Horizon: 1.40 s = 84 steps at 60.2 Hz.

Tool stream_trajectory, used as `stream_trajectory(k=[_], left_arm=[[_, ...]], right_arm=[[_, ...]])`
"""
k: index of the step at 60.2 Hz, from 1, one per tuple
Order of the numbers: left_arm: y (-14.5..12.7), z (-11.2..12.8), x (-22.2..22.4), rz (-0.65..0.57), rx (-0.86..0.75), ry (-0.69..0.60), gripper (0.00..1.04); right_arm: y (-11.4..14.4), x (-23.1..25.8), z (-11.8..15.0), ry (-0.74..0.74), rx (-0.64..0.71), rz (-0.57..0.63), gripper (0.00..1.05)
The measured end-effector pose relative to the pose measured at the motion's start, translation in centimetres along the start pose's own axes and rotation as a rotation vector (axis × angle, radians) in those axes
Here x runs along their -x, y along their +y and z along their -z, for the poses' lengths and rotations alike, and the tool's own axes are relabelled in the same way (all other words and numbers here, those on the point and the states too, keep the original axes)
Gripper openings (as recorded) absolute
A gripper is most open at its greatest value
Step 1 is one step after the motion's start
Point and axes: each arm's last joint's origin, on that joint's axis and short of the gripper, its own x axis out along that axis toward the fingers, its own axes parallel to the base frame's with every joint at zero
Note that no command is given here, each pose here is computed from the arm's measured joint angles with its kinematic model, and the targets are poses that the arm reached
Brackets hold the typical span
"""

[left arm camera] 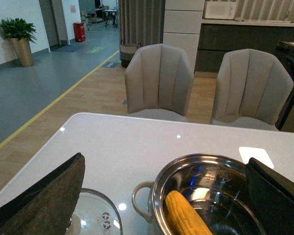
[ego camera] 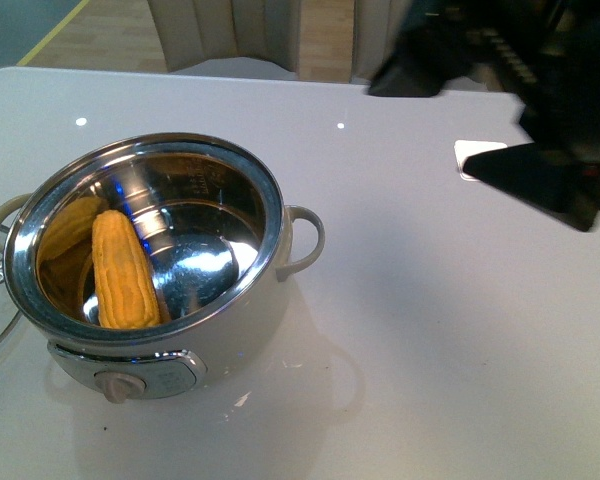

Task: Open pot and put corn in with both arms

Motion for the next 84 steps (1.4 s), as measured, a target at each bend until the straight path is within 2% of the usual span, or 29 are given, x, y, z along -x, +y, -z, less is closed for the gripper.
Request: stream_trajectory(k=[9, 19, 29, 40, 41, 45, 50, 53, 60, 68, 84], left_arm=[[0.0, 0.0, 0.0, 0.000, 0.000, 0.000, 0.98], [0.0, 0.0, 0.0, 0.000, 0.000, 0.000, 0.98], [0.0, 0.0, 0.0, 0.000, 0.000, 0.000, 0.98], [0.0, 0.0, 0.0, 0.000, 0.000, 0.000, 0.98], [0.0, 0.0, 0.0, 0.000, 0.000, 0.000, 0.98], [0.0, 0.0, 0.0, 0.000, 0.000, 0.000, 0.98], [0.0, 0.0, 0.0, -0.001, 0.000, 0.000, 0.98], [0.0, 0.0, 0.0, 0.000, 0.000, 0.000, 0.98], [0.0, 0.0, 0.0, 0.000, 0.000, 0.000, 0.98], [0.0, 0.0, 0.0, 0.002, 0.000, 0.000, 0.98], [0.0, 0.0, 0.0, 0.000, 0.000, 0.000, 0.98]], right_arm=[[-2.2, 4.8, -0.3, -0.086, 0.093, 0.091, 0.96], [-3.6, 11.1, 1.8, -0.134, 0.239, 0.130, 0.96], [-4.8, 15.6, 3.7, -0.186, 0.253, 0.181, 0.96], [-4.7, 16.8, 4.0, -0.256, 0.284, 0.178, 0.95], [-4.7, 16.7, 4.1, -0.280, 0.299, 0.181, 0.94], [-5.6, 16.2, 4.6, -0.536, 0.419, 0.249, 0.82], [-6.2, 16.5, 4.9, -0.725, 0.494, 0.270, 0.68], [-6.4, 16.8, 4.9, -0.769, 0.521, 0.266, 0.59], [-7.3, 16.6, 5.5, -0.767, 0.557, 0.281, 0.40], [-8.8, 16.8, 6.0, -0.763, 0.580, 0.276, 0.03], [-9.6, 16.7, 6.7, -0.767, 0.576, 0.297, 0.02]])
